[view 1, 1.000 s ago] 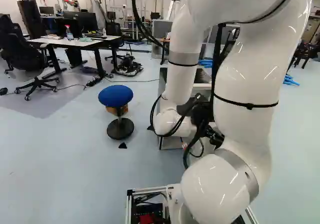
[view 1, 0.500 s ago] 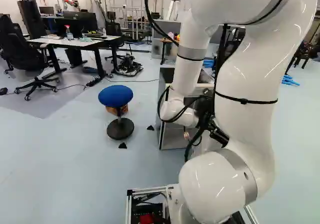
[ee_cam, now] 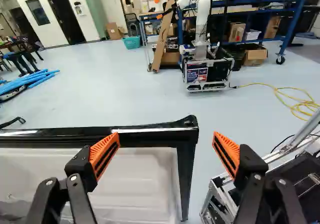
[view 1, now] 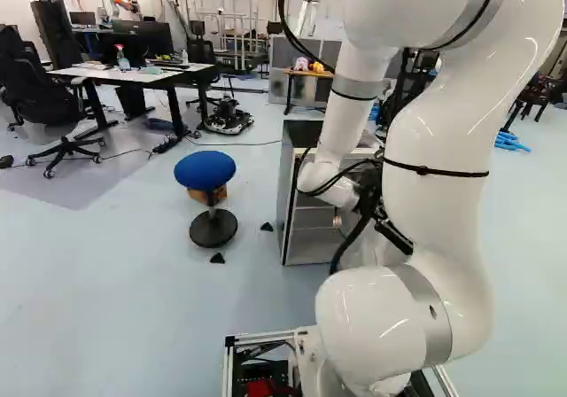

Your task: Grab a drink from the fridge

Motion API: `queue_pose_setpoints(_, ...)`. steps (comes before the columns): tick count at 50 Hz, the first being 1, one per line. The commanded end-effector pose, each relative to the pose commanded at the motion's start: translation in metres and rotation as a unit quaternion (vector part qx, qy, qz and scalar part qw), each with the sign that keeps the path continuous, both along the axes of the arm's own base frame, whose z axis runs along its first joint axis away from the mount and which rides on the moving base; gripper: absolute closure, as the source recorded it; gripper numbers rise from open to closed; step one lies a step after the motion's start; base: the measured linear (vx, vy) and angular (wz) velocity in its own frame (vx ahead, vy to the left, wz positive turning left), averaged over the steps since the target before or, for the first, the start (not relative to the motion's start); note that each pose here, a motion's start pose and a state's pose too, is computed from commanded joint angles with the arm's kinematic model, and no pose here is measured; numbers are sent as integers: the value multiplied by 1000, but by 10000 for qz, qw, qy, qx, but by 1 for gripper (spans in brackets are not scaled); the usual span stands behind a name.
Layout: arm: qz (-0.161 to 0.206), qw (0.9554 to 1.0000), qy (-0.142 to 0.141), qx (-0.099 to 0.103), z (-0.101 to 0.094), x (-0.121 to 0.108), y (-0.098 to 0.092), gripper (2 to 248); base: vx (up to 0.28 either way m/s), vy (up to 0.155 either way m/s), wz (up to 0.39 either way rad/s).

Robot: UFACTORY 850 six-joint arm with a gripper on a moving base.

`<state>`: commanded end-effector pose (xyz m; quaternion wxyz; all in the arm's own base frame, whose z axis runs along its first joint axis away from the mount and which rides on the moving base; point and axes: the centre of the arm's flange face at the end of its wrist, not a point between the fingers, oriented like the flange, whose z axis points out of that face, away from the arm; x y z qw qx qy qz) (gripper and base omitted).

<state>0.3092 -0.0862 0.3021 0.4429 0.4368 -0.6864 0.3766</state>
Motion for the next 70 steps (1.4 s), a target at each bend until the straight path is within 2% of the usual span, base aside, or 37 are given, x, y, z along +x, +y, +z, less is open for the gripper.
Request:
queue_pose_setpoints(13, -283, 9991, -254, 178, 0, 20, -24, 3, 0, 0, 0)
queue_pose_setpoints(24, -613, 9971, -408, 203, 1, 32, -44, 3, 0, 0, 0)
queue_pose_setpoints(36, -1184, 9911, -559, 226, 2, 39, -65, 3, 0, 0, 0)
queue_pose_setpoints(70, -1878, 9775, -948, 140, 8, 64, -133, 3, 0, 0, 0)
